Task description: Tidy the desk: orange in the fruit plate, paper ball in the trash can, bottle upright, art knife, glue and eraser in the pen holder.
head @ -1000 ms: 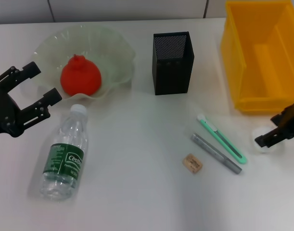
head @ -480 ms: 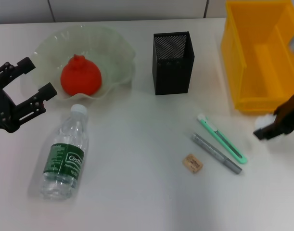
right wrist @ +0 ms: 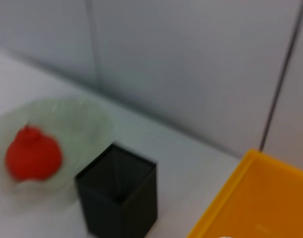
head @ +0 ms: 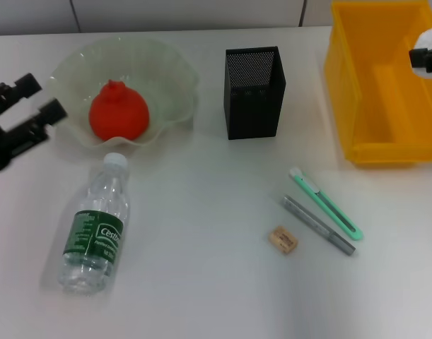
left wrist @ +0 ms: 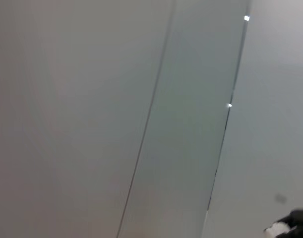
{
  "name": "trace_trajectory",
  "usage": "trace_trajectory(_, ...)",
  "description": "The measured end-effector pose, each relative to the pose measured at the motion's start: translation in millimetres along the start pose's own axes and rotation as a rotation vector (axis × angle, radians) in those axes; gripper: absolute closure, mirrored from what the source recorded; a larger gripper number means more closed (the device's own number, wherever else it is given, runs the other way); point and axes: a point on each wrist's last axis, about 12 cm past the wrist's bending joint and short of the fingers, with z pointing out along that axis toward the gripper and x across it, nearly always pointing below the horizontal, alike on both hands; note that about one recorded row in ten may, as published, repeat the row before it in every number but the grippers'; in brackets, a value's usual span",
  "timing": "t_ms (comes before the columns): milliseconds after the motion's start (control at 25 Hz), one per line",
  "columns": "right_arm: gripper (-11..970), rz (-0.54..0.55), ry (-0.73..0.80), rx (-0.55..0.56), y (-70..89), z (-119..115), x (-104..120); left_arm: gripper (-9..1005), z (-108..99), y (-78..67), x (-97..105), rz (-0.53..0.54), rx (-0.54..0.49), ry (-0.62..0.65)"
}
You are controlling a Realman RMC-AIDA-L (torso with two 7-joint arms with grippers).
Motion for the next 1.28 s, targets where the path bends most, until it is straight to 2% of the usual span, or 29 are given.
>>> trace_trajectory(200, 360, 0.042, -0.189, -0.019, -5.4, 14.3, 20.8, 216, -12.0, 8.2, -32.6, -0.223, 0.012, 0.069)
trace_trajectory(320, 265, 0.064, -0.314, -0.077, -7.2, 20.9, 36.6, 216, -10.6, 12.5, -51.5, -0.335, 0.007, 0.162)
trace_trajectory(440, 170, 0.099, -0.440, -0.157, -6.6, 21.7, 56.1, 217, 3.5, 17.0, -71.2, -0.406, -0.019, 0.351)
trace_trajectory(520, 147, 0.106, -0.533, -0.223, -3.2, 19.8, 74.5, 217, 18.1, 16.7, -81.7, -0.426, -0.066, 0.497)
trace_trajectory(600, 124, 0.088, -0.637, -0.320, 7.7, 17.9, 99.6, 217, 33.3, 14.5, -89.2, -0.422, -0.127, 0.618)
trace_trajectory(640, 124, 0.088, -0.637, -0.320, 7.7, 17.9, 99.6, 217, 43.4, 13.1, -92.4, -0.413, -0.168, 0.677)
trace_trajectory(760, 124, 0.056, -0.649, -0.410, 19.5, 19.2, 123.7, 216, 69.3, 10.5, -93.6, -0.426, -0.271, 0.792)
trace_trajectory(960, 125, 0.024, -0.597, -0.523, 41.4, 27.4, 158.9, 216, 112.0, 11.5, -84.4, -0.415, -0.372, 0.934)
trace_trajectory(1160, 125, 0.008, -0.495, -0.599, 53.8, 37.8, 169.2, 217, 137.4, 11.4, -68.7, -0.370, -0.427, 0.991)
trace_trajectory(1280, 126, 0.009, -0.483, -0.606, 56.0, 38.9, 171.3, 216, 143.4, 12.4, -58.3, -0.344, -0.460, 1.028)
